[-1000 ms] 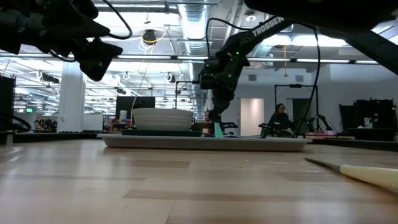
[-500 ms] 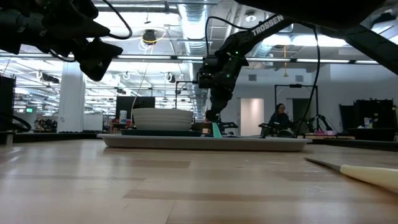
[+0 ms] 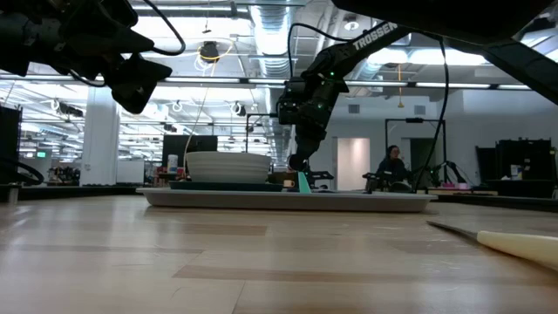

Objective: Set up tray
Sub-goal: Put the blue spoon on the dark blue napkin to the left of the orange fork, then put the yellow knife on the dark blue napkin to the right of the orange fork

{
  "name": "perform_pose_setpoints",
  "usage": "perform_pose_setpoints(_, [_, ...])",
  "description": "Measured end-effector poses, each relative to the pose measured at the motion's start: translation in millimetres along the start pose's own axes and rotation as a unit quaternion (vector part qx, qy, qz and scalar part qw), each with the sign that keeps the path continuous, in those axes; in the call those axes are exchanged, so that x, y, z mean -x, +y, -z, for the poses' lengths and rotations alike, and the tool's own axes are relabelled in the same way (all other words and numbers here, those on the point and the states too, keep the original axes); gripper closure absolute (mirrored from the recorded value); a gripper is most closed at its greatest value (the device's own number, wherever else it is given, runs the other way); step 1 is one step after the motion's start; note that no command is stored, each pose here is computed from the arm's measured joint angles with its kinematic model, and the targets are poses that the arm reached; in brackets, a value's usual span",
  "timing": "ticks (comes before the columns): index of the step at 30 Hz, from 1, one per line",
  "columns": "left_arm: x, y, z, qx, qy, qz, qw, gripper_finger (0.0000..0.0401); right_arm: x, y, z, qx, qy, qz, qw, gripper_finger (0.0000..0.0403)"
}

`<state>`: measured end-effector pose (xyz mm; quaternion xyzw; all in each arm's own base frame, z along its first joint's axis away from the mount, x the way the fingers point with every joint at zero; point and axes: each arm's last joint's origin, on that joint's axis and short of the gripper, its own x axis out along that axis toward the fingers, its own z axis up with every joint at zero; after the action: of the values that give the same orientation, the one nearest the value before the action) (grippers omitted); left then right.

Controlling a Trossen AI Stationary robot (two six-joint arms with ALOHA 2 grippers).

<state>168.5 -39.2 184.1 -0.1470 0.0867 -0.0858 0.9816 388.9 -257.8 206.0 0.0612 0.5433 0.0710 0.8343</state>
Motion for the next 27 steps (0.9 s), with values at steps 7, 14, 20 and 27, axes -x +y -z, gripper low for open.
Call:
perform_pose_setpoints(7, [0.0, 0.0, 0.0, 0.000, 0.000, 0.000, 1.000, 0.0228, 0.0, 0.1, 0.1, -0.004, 0.001, 0.000, 1.000, 0.0350])
perform_pose_setpoints(14, [0.0, 0.0, 0.0, 0.000, 0.000, 0.000, 1.000, 0.0228, -0.1, 0.1, 0.1, -0.010, 0.002, 0.002, 1.000, 0.0345])
perform_pose_setpoints(20, [0.0, 0.0, 0.0, 0.000, 0.000, 0.000, 1.000, 0.0228, -0.8, -0.5, 0.4, -0.012, 0.015, 0.023, 1.000, 0.0302])
perform_pose_setpoints(27, [0.0, -0.1, 0.0, 0.000, 0.000, 0.000, 1.000, 0.0228, -1.7, 1.2, -0.9, -0.005, 0.015, 0.023, 1.000, 0.0265])
